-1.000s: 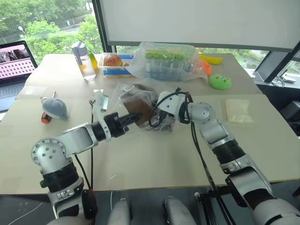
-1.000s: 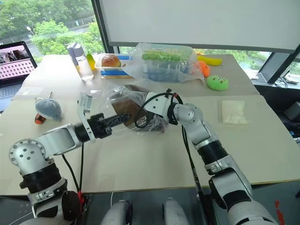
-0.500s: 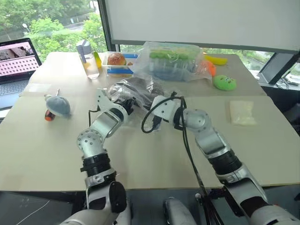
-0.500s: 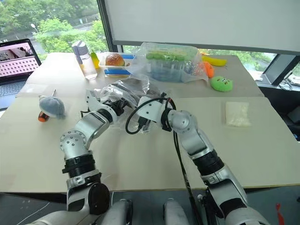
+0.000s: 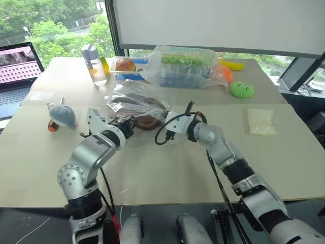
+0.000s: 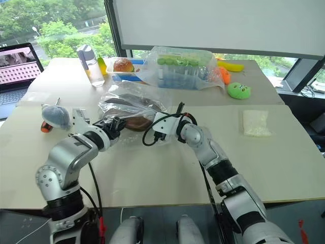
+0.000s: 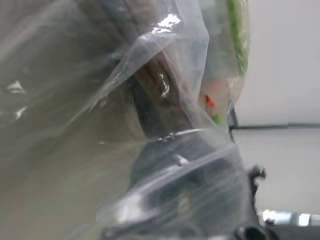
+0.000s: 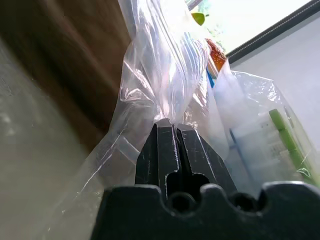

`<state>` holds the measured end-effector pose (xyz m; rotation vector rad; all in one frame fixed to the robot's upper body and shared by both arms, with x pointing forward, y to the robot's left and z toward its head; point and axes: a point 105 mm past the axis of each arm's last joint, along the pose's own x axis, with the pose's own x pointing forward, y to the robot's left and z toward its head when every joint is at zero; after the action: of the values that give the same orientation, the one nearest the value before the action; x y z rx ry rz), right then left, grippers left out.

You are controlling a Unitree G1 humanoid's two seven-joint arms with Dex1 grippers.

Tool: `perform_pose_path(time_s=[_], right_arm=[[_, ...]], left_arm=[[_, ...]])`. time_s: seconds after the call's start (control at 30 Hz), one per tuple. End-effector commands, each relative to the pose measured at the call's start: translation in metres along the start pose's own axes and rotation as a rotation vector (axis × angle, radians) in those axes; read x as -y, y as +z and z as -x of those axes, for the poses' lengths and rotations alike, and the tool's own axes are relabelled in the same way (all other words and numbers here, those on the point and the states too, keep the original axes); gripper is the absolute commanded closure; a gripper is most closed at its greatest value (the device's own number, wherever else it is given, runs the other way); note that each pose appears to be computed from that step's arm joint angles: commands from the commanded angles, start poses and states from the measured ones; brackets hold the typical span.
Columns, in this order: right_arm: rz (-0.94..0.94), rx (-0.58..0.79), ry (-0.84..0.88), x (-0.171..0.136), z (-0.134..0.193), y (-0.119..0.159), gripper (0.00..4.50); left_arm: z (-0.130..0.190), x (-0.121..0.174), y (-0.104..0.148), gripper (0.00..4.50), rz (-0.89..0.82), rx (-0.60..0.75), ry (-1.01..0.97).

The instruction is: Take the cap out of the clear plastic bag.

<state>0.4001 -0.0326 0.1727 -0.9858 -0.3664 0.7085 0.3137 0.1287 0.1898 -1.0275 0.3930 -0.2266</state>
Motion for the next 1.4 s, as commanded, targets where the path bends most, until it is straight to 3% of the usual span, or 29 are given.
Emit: perform_pose_path(time_s=[0.03, 0.1, 0.33, 0.57, 0.67, 0.77, 1.03, 1.2, 1.27, 1.3, 1.4], right_arm=[[0.008, 0.065, -0.036, 0.013, -0.006, 0.015, 4.50], [-0.001, 0.090, -0.021, 0.009, -0.010, 0.022, 4.50], [-0.013, 0.124, 0.009, -0.003, -0.010, 0.035, 4.50], [-0.018, 0.102, 0.028, -0.008, -0.008, 0.031, 4.50], [-0.017, 0.115, 0.039, -0.010, -0.008, 0.035, 4.50], [-0.018, 0.134, 0.047, -0.011, -0.009, 0.041, 4.50], [-0.022, 0.131, 0.046, -0.011, -0.007, 0.040, 4.50], [-0.031, 0.120, 0.040, 0.000, -0.004, 0.037, 4.50], [-0.038, 0.123, 0.049, 0.003, -0.004, 0.039, 4.50], [-0.042, 0.129, 0.052, 0.005, -0.004, 0.042, 4.50], [-0.049, 0.148, 0.070, 0.007, -0.007, 0.049, 4.50]], left_arm=[[-0.003, 0.010, -0.002, 4.49, -0.044, 0.012, -0.037], [-0.014, 0.011, -0.007, 4.49, -0.081, -0.004, -0.035], [-0.029, 0.007, -0.045, 4.49, -0.679, -0.191, -0.071], [-0.028, 0.013, -0.065, 4.49, -0.996, -0.287, -0.167], [-0.031, 0.005, -0.067, 4.49, -1.054, -0.301, -0.148], [-0.035, -0.004, -0.062, 4.49, -1.015, -0.275, -0.108], [-0.030, -0.040, -0.008, 4.49, -1.014, -0.116, 0.104], [-0.009, -0.071, 0.047, 4.49, -0.904, 0.037, 0.270], [-0.005, -0.078, 0.057, 3.67, -0.801, 0.094, 0.279], [-0.006, -0.080, 0.055, 3.49, -0.767, 0.097, 0.272], [-0.012, -0.080, 0.041, 2.30, -0.747, 0.070, 0.249]])
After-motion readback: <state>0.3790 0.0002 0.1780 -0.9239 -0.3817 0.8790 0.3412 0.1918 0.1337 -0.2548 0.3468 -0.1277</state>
